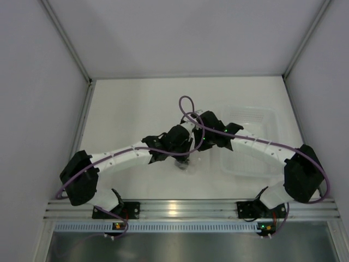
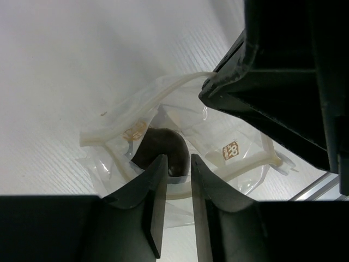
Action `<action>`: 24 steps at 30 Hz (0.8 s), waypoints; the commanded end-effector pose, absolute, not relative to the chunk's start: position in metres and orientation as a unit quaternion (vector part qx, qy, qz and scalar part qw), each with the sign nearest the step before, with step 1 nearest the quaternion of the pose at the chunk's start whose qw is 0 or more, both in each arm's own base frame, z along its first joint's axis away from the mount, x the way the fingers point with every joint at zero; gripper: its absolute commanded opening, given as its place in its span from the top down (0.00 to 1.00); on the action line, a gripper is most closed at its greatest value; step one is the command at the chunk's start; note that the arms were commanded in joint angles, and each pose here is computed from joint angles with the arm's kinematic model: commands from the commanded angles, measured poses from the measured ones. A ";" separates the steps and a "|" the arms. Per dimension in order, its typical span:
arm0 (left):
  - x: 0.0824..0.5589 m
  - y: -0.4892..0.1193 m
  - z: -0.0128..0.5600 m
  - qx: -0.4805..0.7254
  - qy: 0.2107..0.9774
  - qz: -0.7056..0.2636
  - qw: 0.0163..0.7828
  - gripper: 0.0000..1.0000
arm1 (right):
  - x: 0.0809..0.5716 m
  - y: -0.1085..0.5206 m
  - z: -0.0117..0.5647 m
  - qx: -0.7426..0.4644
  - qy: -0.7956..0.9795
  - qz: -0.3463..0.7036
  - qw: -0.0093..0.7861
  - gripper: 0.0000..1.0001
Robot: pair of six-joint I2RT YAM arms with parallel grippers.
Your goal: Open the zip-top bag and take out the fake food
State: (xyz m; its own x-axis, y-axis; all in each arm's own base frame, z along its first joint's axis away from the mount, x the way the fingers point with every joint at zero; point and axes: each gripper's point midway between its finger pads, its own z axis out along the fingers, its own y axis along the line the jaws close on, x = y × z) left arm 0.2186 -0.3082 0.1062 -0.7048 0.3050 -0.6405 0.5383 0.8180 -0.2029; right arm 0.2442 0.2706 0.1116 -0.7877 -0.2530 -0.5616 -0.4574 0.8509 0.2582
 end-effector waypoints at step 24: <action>0.203 -0.324 0.129 0.209 0.901 -0.215 0.313 0.63 | 0.215 0.342 0.190 -0.221 0.869 0.170 0.409 1.00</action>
State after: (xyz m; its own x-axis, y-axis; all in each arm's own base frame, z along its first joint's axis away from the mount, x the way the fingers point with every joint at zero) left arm 0.2116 -0.2964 0.1207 -0.7308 0.2046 -0.6512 0.4311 0.8780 -0.2079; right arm 0.2351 0.2819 0.1348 -0.6967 -0.2593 -0.6689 -0.3869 0.9210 0.0459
